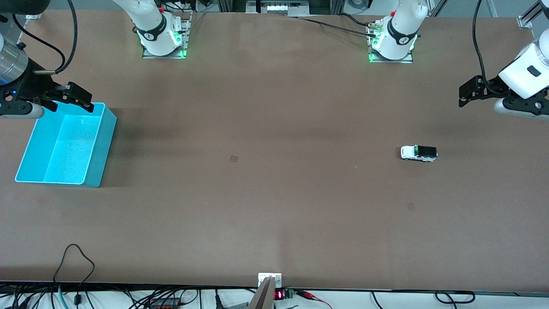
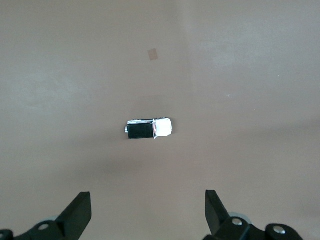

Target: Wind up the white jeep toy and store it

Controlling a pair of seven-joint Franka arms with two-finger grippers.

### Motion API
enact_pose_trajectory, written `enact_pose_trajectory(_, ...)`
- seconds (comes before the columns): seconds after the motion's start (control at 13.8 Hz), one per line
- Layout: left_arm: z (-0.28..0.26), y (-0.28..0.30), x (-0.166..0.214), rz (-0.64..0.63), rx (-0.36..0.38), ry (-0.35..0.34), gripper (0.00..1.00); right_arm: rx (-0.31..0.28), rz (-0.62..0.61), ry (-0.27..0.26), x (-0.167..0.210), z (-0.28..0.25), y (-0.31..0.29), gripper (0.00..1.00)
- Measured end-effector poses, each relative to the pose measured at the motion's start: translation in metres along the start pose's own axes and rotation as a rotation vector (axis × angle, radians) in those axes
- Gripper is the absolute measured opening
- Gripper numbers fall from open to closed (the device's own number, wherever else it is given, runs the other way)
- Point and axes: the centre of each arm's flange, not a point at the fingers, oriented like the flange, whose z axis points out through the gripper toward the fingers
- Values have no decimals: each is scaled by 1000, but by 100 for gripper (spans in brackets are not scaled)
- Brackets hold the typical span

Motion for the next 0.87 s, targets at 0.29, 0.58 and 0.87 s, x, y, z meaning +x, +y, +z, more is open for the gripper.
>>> enact_pose_trajectory(0.29, 1, -3, -2, -6, -3, -16, 100, 0, 0, 0, 0, 0, 0, 100)
enact_pose_trajectory(0.58, 2, -3, -3, -6, -3, -20, 100, 0, -1, 0, 0, 0, -1, 100)
enact_pose_trajectory(0.87, 9, 4, -10, 5, -11, -96, 100, 0, -2, 0, 0, 0, -1, 100)
